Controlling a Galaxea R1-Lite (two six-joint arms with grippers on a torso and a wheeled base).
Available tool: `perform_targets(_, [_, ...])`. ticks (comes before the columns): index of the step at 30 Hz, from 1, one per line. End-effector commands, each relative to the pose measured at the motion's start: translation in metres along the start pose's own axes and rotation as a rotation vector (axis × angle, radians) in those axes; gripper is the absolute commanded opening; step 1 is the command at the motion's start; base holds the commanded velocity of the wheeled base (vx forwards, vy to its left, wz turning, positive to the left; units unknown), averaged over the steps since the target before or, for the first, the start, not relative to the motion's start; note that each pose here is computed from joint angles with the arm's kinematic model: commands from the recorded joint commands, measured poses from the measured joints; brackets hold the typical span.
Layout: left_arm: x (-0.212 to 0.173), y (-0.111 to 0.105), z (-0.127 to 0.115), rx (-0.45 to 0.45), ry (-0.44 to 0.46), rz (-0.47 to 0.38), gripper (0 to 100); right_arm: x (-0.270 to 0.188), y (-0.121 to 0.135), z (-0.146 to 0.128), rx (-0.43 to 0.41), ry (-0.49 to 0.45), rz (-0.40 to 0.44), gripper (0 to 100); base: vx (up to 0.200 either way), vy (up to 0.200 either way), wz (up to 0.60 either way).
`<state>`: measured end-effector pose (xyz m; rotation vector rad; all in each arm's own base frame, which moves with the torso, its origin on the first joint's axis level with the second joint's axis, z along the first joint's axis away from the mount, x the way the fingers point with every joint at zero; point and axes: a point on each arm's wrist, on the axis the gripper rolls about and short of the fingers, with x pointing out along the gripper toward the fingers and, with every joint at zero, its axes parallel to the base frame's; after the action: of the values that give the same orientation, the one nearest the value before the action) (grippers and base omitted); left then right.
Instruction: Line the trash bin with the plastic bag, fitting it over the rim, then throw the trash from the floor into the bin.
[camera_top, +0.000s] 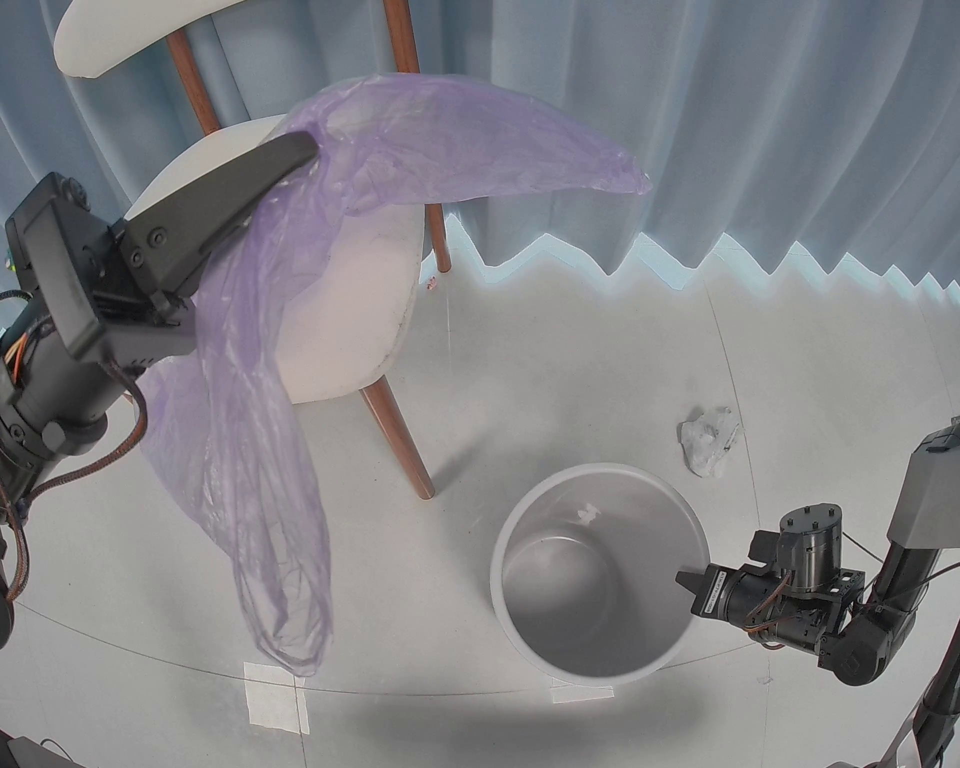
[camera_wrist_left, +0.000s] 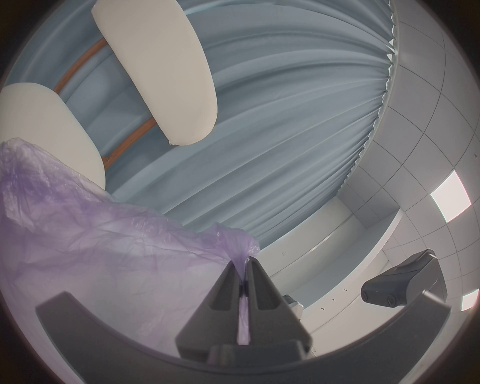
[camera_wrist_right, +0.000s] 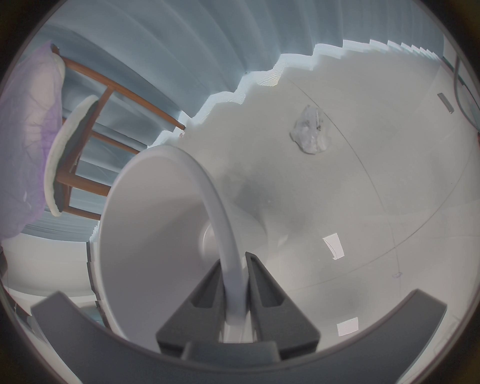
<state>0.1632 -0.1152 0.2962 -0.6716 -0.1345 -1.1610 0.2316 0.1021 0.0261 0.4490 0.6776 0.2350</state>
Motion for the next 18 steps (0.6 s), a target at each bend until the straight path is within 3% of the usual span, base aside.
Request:
perform_targets(1, [-0.001,-0.001,0.001,0.002,-0.004,-0.001,0,0.002,-0.009,-0.004,0.006,0.023,-0.035,0,0.000,0.000,0.00])
perform_targets(18, [-0.003,-0.003,0.001,0.002,-0.002,-0.008,0,0.013,-0.018,-0.010,0.005,0.004,-0.070,0,0.000,0.000,0.00])
